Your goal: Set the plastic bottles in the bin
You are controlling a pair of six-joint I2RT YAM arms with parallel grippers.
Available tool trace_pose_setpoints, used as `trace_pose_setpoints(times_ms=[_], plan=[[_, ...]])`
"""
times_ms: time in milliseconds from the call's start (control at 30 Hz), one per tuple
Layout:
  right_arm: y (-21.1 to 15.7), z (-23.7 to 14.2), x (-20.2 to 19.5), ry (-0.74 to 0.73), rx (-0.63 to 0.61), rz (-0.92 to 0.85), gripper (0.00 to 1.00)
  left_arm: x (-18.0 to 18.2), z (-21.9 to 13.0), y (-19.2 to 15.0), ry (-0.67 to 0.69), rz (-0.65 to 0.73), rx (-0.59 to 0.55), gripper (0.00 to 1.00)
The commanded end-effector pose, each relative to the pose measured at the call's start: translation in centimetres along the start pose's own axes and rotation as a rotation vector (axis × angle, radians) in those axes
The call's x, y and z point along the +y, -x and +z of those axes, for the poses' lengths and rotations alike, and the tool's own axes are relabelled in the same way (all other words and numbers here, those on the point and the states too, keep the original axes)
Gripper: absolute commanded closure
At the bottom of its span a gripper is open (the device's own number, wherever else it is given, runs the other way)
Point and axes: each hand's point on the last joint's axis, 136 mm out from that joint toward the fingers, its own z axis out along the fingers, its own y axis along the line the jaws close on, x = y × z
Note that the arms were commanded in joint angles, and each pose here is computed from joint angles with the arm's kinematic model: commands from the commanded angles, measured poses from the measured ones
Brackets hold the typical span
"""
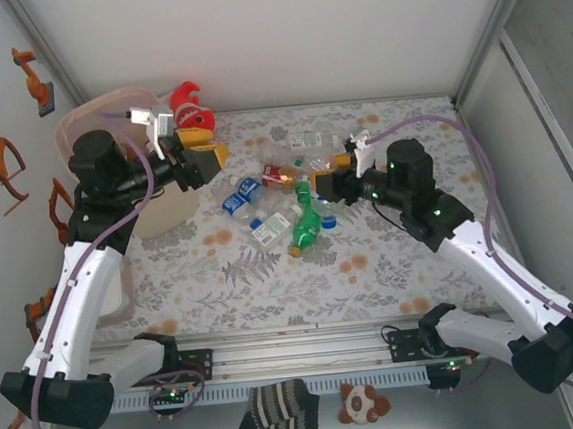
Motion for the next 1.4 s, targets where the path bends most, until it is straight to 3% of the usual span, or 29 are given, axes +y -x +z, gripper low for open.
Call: trace_pose_setpoints(times_ms=[0,400,867,1367], plan=[[4.7,-1.5,4.6,0.181,-0.138,-0.163,0.49,-4.0,-0.2,1.2,-0.138,0.165,-0.018,0.23],[8.9,-3.1,10.7,0.408,-0.274,-0.310,0.51,-9.7,2.3,-1.3,-0.384,0.267,0.077,0.20],[12.5,-3.2,15.7,0.573,-0.379,-0.345,0.52,-13.2,4.3,-2.6,-0.530,0.300,0.148,0.20],[12.1,-2.9,17.0,0.604,-0.361,-0.332,0.52,-13.8,3.7,-3.0,-0.529,0.345,0.143,0.46]])
